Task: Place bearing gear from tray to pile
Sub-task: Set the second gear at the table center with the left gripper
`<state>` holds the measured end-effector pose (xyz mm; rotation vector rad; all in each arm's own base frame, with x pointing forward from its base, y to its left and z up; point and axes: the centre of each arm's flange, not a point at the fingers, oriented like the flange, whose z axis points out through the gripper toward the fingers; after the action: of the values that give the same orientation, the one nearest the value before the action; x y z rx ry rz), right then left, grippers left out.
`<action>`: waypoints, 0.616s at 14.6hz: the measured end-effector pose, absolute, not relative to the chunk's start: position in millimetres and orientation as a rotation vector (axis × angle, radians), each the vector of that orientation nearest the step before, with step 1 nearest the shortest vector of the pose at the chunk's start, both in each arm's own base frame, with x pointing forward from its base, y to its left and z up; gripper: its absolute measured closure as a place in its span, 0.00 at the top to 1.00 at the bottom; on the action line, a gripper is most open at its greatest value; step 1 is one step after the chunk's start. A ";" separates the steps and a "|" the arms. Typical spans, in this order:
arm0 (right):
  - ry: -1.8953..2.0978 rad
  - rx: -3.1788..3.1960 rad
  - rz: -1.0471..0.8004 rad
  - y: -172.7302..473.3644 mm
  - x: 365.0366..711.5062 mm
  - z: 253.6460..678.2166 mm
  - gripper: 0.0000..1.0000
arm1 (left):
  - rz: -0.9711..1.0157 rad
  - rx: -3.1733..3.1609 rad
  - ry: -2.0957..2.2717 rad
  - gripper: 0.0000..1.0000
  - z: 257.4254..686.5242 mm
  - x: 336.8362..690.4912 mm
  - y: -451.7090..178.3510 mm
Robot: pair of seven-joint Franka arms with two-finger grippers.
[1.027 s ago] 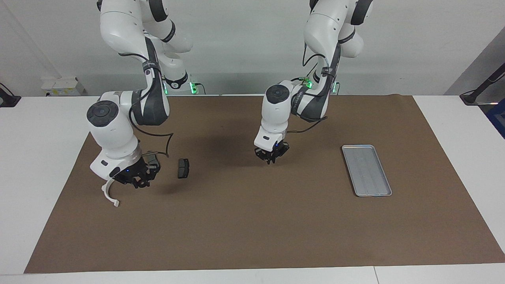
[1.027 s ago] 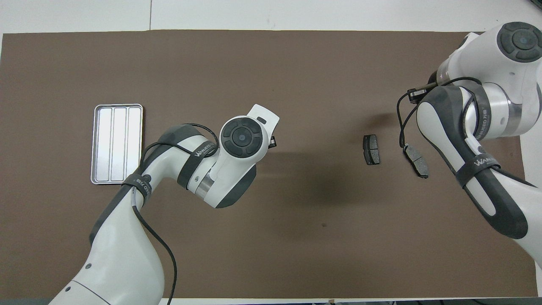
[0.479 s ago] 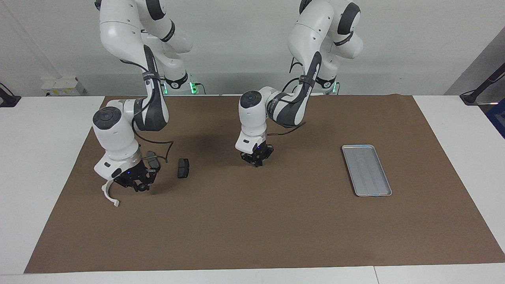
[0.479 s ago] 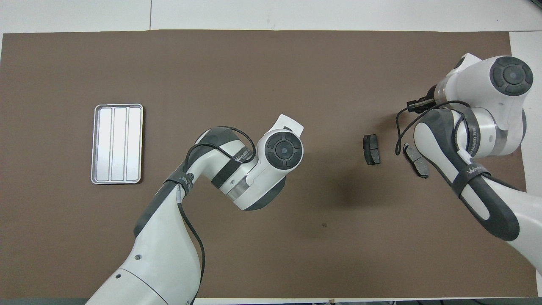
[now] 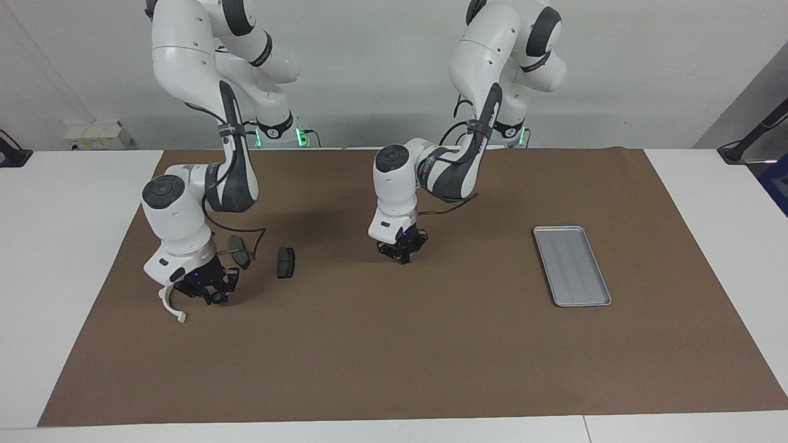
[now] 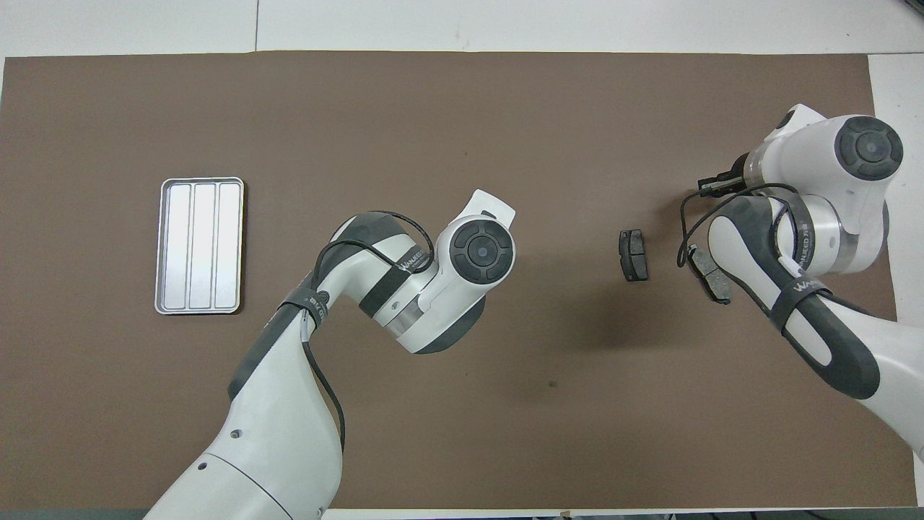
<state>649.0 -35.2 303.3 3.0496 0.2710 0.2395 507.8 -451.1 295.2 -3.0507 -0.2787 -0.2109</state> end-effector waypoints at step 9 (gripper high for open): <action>0.272 3.053 0.251 -35.7 650.9 286.9 0.36 | -0.265 -3.016 -0.286 0.93 303.8 529.8 -435.8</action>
<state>650.9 -35.7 286.9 3.0529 0.2716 0.2513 529.8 -435.8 303.8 -3.0164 -0.2864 -0.2654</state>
